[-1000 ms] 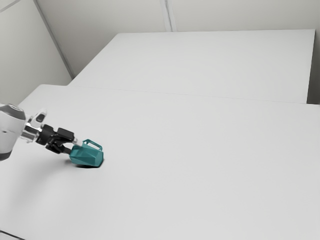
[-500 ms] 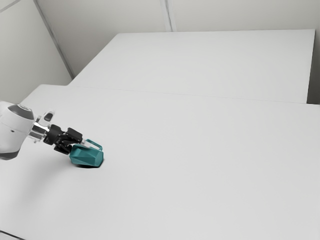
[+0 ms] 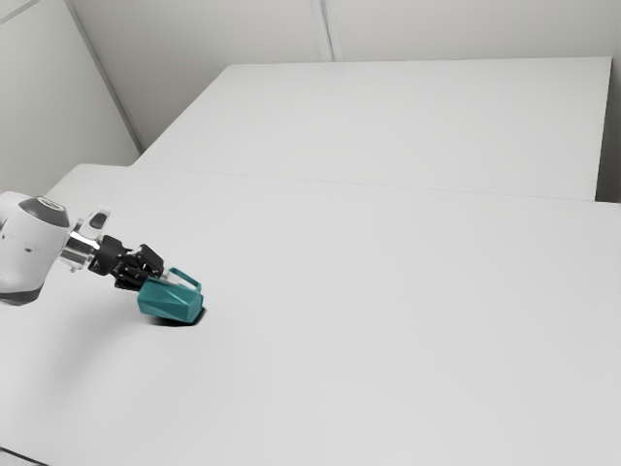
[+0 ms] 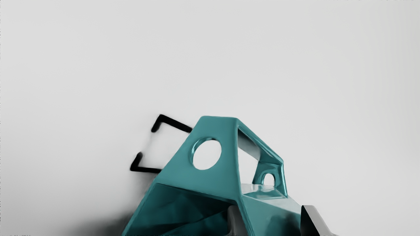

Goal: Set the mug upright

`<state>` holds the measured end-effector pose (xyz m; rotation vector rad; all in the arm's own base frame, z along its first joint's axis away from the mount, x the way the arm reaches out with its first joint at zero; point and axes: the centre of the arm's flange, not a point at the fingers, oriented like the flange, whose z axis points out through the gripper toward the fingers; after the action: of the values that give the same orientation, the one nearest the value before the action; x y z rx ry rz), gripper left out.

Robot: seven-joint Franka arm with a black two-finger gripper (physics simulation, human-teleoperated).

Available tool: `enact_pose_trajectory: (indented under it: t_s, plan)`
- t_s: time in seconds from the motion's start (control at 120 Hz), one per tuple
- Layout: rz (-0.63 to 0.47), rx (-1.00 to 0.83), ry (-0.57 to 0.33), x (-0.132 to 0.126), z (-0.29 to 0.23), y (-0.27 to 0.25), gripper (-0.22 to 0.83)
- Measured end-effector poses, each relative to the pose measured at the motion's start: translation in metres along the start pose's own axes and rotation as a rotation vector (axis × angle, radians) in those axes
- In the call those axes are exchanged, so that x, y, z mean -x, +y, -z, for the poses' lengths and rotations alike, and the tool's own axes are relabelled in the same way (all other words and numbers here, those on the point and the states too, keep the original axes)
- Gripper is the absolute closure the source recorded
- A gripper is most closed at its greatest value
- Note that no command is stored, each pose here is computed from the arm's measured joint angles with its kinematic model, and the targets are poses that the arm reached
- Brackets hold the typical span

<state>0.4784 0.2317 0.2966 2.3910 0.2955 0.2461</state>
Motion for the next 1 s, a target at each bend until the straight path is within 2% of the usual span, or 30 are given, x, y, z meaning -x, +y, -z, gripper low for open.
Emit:
enact_pose_trajectory:
  t_s: [0.142, 0.358, 0.467, 0.692, 0.817, 1.0]
  plan:
    - [0.009, -0.004, 0.002, 0.000, 0.000, 0.000, 0.65]
    - [0.015, -0.004, 0.003, -0.002, -0.003, 0.003, 0.66]
    - [-0.012, -0.005, 0.007, -0.012, -0.003, 0.016, 0.75]
    - [-0.072, -0.018, -0.005, -0.028, -0.012, 0.044, 0.79]
    - [-0.225, -0.132, -0.055, -0.061, -0.007, 0.088, 0.79]
    - [-0.450, -0.384, -0.202, -0.103, -0.030, 0.155, 0.79]
